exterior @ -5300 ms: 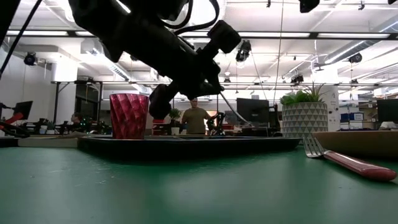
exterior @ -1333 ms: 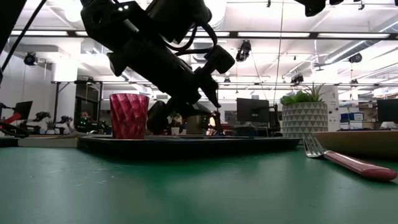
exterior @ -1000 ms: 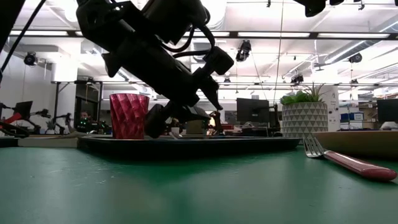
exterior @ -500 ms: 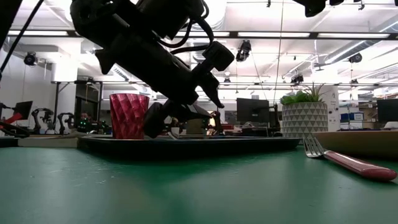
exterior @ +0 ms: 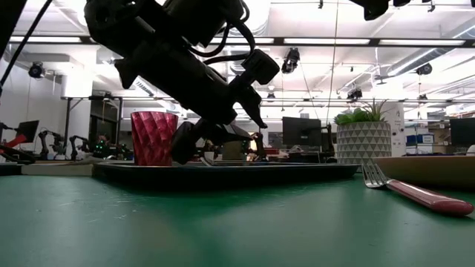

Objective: Pick and place plate/cup/fork/spoon on tray
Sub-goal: Put the blue spoon on the black serving tray to the bottom right of the red glass

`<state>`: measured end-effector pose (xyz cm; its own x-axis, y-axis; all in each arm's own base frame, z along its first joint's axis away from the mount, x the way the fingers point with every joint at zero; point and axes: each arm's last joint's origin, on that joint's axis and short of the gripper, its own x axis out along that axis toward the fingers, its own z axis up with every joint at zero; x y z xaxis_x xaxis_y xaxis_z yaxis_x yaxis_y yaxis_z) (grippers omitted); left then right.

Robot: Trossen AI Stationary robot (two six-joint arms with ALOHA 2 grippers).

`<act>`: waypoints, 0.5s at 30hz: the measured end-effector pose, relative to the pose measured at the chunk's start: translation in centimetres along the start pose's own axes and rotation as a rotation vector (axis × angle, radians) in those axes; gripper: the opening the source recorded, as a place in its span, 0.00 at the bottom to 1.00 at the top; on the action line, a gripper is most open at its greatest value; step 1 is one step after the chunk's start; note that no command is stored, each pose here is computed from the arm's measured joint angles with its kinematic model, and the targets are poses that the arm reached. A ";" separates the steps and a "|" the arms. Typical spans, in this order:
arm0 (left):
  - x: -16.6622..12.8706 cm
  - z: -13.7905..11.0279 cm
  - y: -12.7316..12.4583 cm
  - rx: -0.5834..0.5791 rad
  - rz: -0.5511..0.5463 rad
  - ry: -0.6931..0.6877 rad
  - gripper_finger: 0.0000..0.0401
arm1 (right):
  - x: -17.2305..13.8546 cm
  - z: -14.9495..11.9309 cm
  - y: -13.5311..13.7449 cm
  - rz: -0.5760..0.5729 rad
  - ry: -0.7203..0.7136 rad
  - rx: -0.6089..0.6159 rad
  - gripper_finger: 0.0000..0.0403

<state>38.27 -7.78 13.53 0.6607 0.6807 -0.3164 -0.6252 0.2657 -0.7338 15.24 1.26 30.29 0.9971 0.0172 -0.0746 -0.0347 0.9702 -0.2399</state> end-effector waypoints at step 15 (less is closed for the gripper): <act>-7.1 3.7 -7.8 0.520 -0.330 0.079 0.25 | 0.1 -0.1 0.0 0.002 0.006 0.018 0.48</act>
<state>36.93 -12.14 23.66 0.8702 0.4582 -0.1810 -0.4898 0.7652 -0.4178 15.36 1.28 30.21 0.9966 0.0176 -0.0806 -0.0352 0.9744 -0.2220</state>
